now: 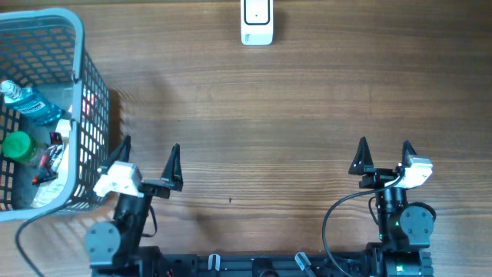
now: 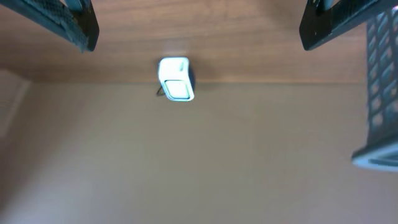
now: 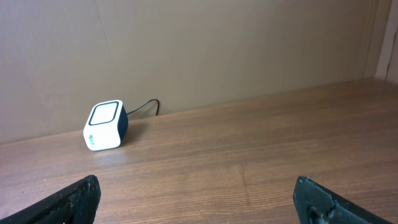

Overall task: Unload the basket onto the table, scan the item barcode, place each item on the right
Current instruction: 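Move the left gripper toward the grey basket, then reach into the basket and grasp the blue Listerine bottle with the left gripper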

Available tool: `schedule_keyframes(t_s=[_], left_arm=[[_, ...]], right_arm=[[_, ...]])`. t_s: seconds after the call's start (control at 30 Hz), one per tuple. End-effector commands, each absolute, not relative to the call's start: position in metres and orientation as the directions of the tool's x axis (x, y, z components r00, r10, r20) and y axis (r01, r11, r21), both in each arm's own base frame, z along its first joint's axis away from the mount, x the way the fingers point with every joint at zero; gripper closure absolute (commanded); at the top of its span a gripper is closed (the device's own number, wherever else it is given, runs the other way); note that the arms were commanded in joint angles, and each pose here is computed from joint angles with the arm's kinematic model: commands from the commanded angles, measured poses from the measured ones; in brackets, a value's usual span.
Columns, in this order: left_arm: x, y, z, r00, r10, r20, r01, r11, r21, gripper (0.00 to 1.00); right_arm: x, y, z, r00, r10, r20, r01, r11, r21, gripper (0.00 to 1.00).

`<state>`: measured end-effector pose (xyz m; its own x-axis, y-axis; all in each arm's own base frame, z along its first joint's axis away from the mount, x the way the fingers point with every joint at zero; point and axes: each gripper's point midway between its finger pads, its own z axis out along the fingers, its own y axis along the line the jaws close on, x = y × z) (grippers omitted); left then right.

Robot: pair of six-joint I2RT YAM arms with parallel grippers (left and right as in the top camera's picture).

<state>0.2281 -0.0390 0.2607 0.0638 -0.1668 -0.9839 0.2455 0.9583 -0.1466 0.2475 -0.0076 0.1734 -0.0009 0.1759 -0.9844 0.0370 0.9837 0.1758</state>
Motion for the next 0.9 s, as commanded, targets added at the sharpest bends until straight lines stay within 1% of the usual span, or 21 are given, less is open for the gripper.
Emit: schedule_keyframes(t_s=[0.0, 0.13, 0.2, 0.27, 0.33, 0.43, 0.53, 0.57, 0.6, 0.67, 0.73, 0.87], left_arm=[[0.225, -0.048, 0.31, 0.045, -0.231, -0.972, 0.3, 0.931, -0.208, 0.0], [0.241, -0.044, 0.368, -0.015, -0.255, -0.967, 0.268, 0.931, -0.249, 0.0], [0.256, -0.035, 0.397, -0.065, -0.258, -0.964, 0.196, 0.944, -0.266, 0.0], [0.274, -0.018, 0.428, -0.122, -0.248, -0.961, 0.085, 0.962, -0.259, 0.0], [0.286, -0.011, 0.456, -0.159, -0.184, -0.97, 0.042, 0.98, -0.193, 0.0], [0.298, 0.005, 0.485, -0.227, -0.007, -0.974, -0.024, 1.0, -0.002, 0.0], [0.304, 0.011, 0.494, -0.278, 0.07, -0.958, -0.031, 0.996, 0.082, 0.0], [0.307, 0.019, 0.497, -0.29, 0.076, -0.954, -0.069, 0.993, 0.1, 0.0], [0.308, 0.03, 0.498, -0.296, 0.057, -0.954, -0.127, 0.987, 0.099, 0.0], [0.305, 0.073, 0.498, -0.276, -0.082, -0.958, -0.36, 0.933, 0.024, 0.0], [0.301, 0.1, 0.492, -0.269, -0.143, -0.952, -0.457, 0.89, -0.004, 0.0], [0.283, 0.169, 0.466, -0.221, -0.349, -0.911, -0.668, 0.734, -0.119, 0.0]], right_arm=[[0.247, -0.003, 0.176, 0.006, 0.158, -0.987, 0.012, 0.987, 0.158, 0.0], [0.247, -0.003, 0.176, 0.006, 0.158, -0.987, 0.012, 0.987, 0.158, 0.0], [0.247, -0.003, 0.176, 0.006, 0.158, -0.987, 0.012, 0.987, 0.158, 0.0], [0.247, -0.003, 0.176, 0.006, 0.158, -0.987, 0.012, 0.987, 0.158, 0.0], [0.247, -0.003, 0.176, 0.006, 0.158, -0.987, 0.012, 0.987, 0.158, 0.0], [0.247, -0.003, 0.176, 0.006, 0.158, -0.987, 0.012, 0.987, 0.158, 0.0], [0.247, -0.003, 0.176, 0.006, 0.158, -0.987, 0.012, 0.987, 0.158, 0.0], [0.247, -0.003, 0.176, 0.006, 0.158, -0.987, 0.012, 0.987, 0.158, 0.0], [0.247, -0.003, 0.176, 0.006, 0.158, -0.987, 0.012, 0.987, 0.158, 0.0], [0.247, -0.003, 0.176, 0.006, 0.159, -0.987, 0.012, 0.987, 0.159, 0.0], [0.247, -0.003, 0.176, 0.006, 0.158, -0.987, 0.012, 0.987, 0.158, 0.0], [0.247, -0.003, 0.176, 0.006, 0.158, -0.987, 0.012, 0.987, 0.158, 0.0]])
